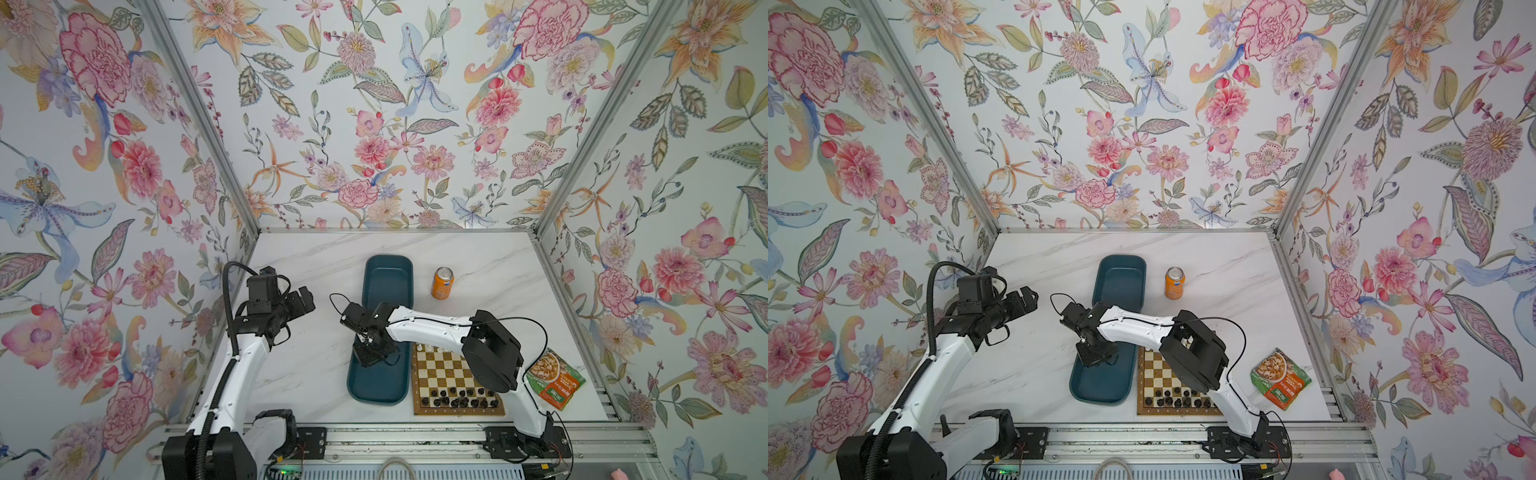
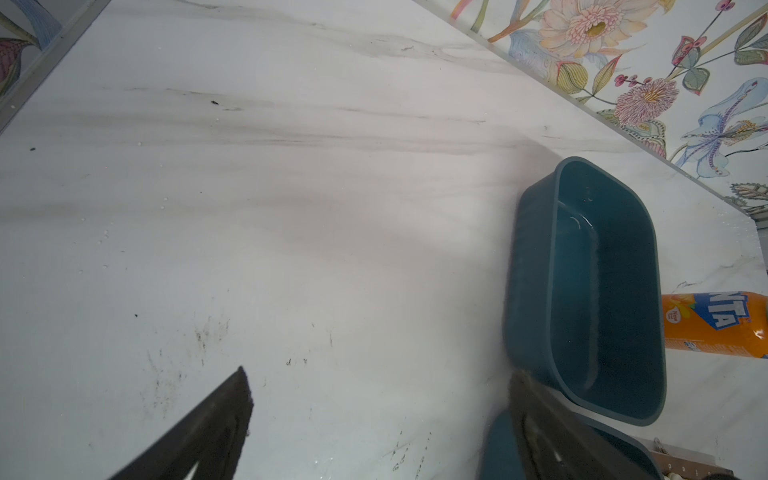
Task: Set up the chess pieces on the board
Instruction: 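Lower the right gripper into the tray and close on the black piece, then carry the black piece with the right gripper to the board's near row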
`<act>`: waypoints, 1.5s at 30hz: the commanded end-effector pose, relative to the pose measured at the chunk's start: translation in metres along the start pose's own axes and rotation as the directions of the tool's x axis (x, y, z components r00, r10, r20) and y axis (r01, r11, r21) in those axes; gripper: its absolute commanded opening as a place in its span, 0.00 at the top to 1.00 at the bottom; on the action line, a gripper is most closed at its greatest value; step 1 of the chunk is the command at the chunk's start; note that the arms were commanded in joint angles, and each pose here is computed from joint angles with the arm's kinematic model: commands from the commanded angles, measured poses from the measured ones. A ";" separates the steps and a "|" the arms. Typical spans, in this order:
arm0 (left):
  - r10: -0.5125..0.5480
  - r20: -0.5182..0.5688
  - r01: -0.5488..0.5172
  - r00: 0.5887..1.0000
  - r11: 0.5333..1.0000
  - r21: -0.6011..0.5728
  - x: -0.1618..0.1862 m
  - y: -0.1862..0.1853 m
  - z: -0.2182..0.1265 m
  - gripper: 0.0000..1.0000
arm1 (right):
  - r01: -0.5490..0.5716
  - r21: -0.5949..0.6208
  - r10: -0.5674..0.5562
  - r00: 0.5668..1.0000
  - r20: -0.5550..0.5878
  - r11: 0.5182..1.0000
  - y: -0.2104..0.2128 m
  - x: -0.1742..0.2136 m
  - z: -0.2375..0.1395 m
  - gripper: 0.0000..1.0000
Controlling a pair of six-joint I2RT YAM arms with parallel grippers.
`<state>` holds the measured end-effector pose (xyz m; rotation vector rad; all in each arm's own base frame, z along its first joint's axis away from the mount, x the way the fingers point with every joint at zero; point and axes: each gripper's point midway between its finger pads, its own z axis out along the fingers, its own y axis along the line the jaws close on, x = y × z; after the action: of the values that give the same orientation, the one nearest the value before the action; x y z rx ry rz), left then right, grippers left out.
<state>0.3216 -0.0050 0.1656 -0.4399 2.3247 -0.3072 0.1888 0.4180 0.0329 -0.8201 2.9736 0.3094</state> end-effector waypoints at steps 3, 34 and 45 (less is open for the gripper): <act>-0.008 0.013 0.009 1.000 1.000 -0.010 -0.008 0.000 -0.006 0.03 | 0.001 0.012 -0.001 0.999 -0.034 1.000 -0.005 0.006 0.014 0.83; 0.006 -0.010 -0.006 1.000 1.000 0.020 -0.004 -0.009 -0.003 0.04 | -0.163 0.164 0.147 0.983 0.108 0.973 -0.071 0.060 -0.095 0.95; 0.032 -0.008 -0.032 0.999 0.998 0.052 -0.008 -0.024 -0.001 0.04 | -0.225 0.193 0.209 0.973 0.097 0.955 -0.083 0.103 -0.072 0.95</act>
<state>0.3247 -0.0193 0.1665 -0.3932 2.3521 -0.3303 0.1442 0.2854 0.0792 -0.5262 2.9736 0.0252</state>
